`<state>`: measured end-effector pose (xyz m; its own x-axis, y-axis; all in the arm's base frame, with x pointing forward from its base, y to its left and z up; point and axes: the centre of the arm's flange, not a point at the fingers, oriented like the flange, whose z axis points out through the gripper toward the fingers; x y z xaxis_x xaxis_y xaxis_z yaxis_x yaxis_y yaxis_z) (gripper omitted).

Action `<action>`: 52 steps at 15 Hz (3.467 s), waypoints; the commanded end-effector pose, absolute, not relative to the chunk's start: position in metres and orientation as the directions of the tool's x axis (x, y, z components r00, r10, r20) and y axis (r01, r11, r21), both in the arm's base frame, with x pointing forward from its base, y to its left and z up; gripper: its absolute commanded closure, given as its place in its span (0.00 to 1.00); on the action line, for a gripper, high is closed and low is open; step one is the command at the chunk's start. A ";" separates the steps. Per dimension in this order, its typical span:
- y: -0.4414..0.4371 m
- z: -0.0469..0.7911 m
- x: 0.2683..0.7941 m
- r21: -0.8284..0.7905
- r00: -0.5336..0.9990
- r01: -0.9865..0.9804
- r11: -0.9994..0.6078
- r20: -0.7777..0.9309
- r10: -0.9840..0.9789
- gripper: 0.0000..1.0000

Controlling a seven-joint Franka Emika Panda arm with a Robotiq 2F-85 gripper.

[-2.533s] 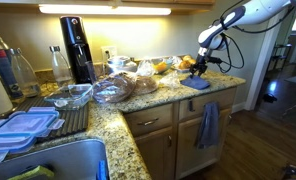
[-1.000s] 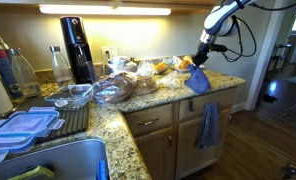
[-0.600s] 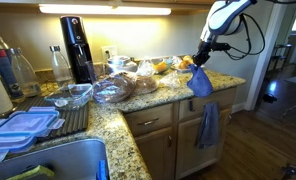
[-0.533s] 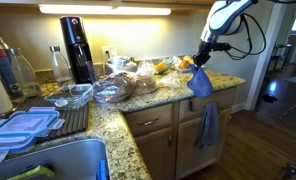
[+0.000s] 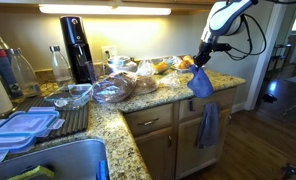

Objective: Hang the blue towel on the top right drawer

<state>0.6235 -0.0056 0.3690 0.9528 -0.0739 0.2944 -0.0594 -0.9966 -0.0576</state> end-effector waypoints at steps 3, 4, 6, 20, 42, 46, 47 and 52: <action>0.033 0.396 0.585 -0.060 0.951 -0.007 -0.998 0.309 -0.025 0.95; 0.043 0.403 0.577 -0.066 0.947 0.011 -0.998 0.321 -0.011 0.95; 0.062 0.416 0.560 -0.071 0.940 0.047 -0.996 0.339 0.021 0.95; 0.117 0.371 0.506 -0.198 0.967 0.099 -0.975 0.252 0.047 0.95; 0.161 0.295 0.447 -0.223 0.986 0.108 -0.969 0.152 0.075 0.95; 0.144 0.257 0.444 -0.218 0.980 0.080 -0.973 0.197 0.036 0.95; 0.139 0.249 0.443 -0.238 0.978 0.070 -0.969 0.206 0.020 0.95; 0.118 0.214 0.443 -0.268 0.977 0.025 -0.963 0.213 -0.034 0.95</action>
<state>0.4487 0.1338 0.2337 0.9823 -0.0207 0.1861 0.0264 -0.9687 -0.2470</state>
